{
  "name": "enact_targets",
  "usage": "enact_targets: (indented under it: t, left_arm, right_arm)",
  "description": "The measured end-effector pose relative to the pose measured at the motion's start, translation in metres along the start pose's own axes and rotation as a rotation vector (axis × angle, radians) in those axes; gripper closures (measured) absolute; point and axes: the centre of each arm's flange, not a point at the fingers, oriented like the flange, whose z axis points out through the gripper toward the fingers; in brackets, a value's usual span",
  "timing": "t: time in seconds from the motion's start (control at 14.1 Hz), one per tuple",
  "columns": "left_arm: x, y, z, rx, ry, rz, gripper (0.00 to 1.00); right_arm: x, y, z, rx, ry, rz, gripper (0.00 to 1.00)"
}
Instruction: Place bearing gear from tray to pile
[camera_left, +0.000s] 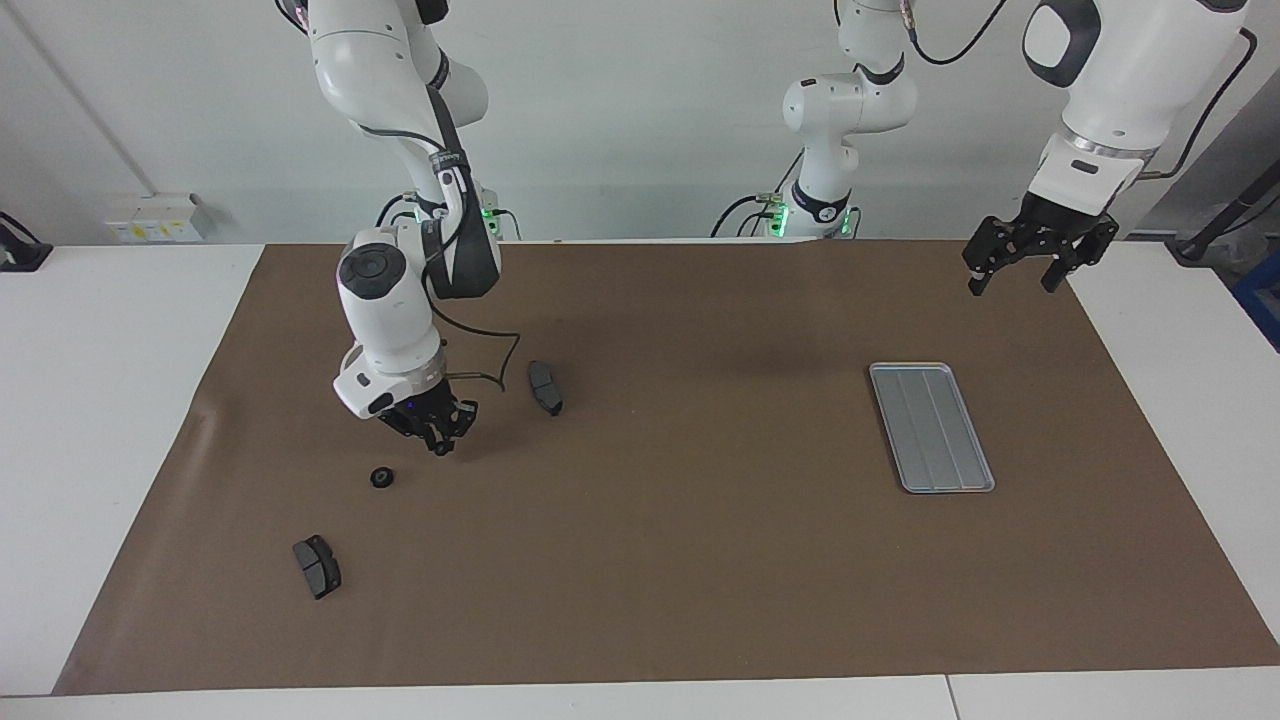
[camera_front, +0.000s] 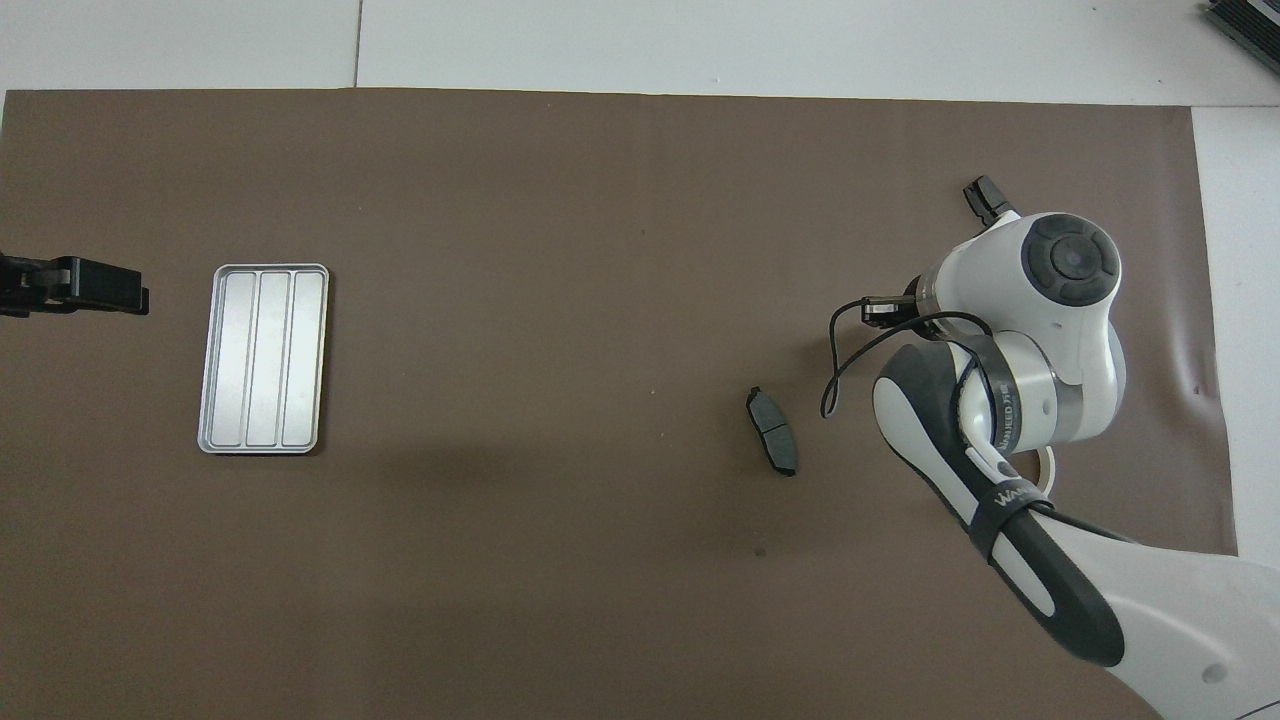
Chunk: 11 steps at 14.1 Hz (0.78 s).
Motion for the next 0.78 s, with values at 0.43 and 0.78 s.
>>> enact_targets:
  t: [0.43, 0.78]
  left_arm:
    - [0.000, 0.000, 0.000, 0.000, 0.000, 0.000, 0.00]
    - [0.000, 0.000, 0.000, 0.000, 0.000, 0.000, 0.00]
  right_arm:
    - [-0.005, 0.007, 0.032, -0.006, -0.012, 0.009, 0.75]
    - [-0.005, 0.008, 0.043, -0.006, -0.005, 0.010, 0.58]
